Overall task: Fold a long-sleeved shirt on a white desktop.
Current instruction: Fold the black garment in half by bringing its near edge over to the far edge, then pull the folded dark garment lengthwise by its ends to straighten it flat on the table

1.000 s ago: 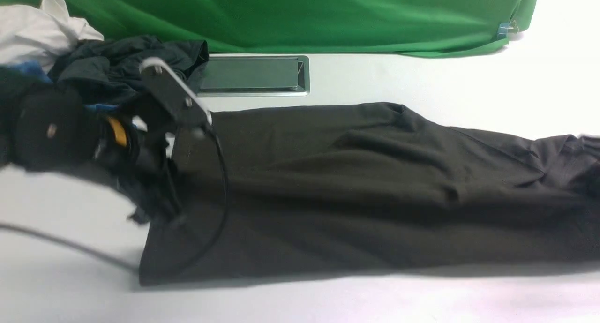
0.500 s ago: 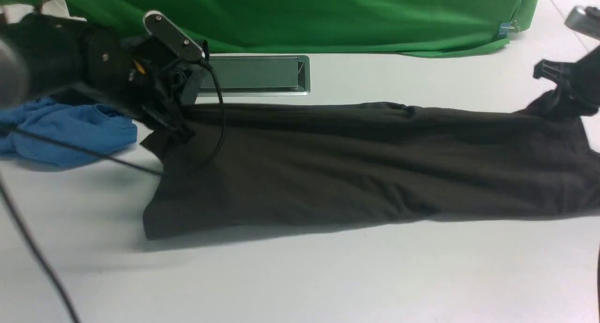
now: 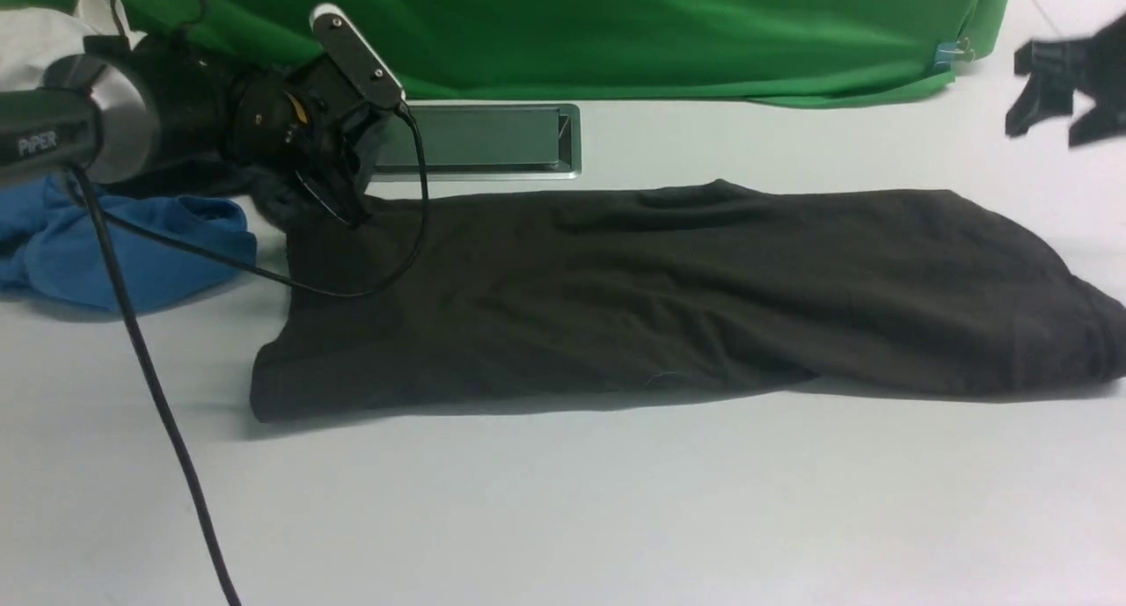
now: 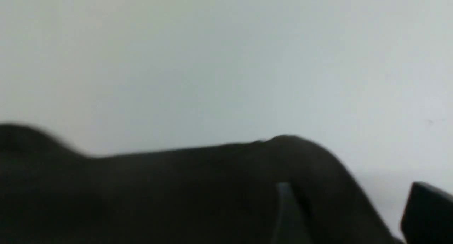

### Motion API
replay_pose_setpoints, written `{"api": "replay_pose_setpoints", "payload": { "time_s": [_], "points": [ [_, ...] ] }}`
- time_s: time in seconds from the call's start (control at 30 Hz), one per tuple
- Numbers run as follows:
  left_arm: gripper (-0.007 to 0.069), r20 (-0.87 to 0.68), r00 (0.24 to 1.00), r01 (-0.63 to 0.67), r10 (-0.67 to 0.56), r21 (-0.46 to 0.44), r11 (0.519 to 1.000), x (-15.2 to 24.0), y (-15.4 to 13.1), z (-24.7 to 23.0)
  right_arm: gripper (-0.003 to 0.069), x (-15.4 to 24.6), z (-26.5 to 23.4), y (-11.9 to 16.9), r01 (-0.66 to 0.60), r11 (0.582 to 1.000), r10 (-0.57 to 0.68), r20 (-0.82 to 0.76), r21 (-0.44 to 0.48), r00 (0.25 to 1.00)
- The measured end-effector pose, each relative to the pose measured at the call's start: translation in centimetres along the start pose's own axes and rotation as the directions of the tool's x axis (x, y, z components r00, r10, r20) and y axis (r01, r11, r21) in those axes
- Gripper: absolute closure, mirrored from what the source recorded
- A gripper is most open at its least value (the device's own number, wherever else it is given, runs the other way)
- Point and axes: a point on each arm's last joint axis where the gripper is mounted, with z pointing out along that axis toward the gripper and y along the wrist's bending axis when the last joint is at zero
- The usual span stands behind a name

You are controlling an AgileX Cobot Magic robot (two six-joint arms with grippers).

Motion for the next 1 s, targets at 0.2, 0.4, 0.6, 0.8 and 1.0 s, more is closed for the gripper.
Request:
{"api": "replay_pose_setpoints", "payload": {
  "time_s": [0.2,0.4,0.6,0.8,1.0],
  "points": [
    [0.0285,0.035,0.99,0.136,-0.134,-0.053,0.989,-0.1,1.9,-0.3,0.0603,2.4,2.2,9.9,0.306,0.944,-0.314,-0.048,-0.127,0.948],
    [0.0531,-0.002,0.925,0.379,-0.379,0.007,0.925,-1.0,2.7,-3.4,0.0631,4.8,9.2,16.5,0.5,0.848,-0.505,0.02,-0.173,0.863],
    [0.0607,0.1,0.901,0.392,-0.422,0.226,0.892,-5.8,0.1,-10.4,0.0624,3.4,14.0,16.4,0.505,0.857,-0.488,0.151,-0.106,0.86],
    [0.0607,0.102,0.926,0.311,-0.364,0.34,0.888,-6.3,-5.4,-14.7,0.0592,-0.5,9.7,12.5,0.45,0.889,-0.435,0.159,-0.082,0.887],
    [0.0607,0.097,0.939,0.266,-0.33,0.403,0.876,-3.4,-9.8,-20.1,0.0557,-0.4,0.4,4.8,0.337,0.941,-0.336,-0.04,0.017,0.941]
  ]
}}
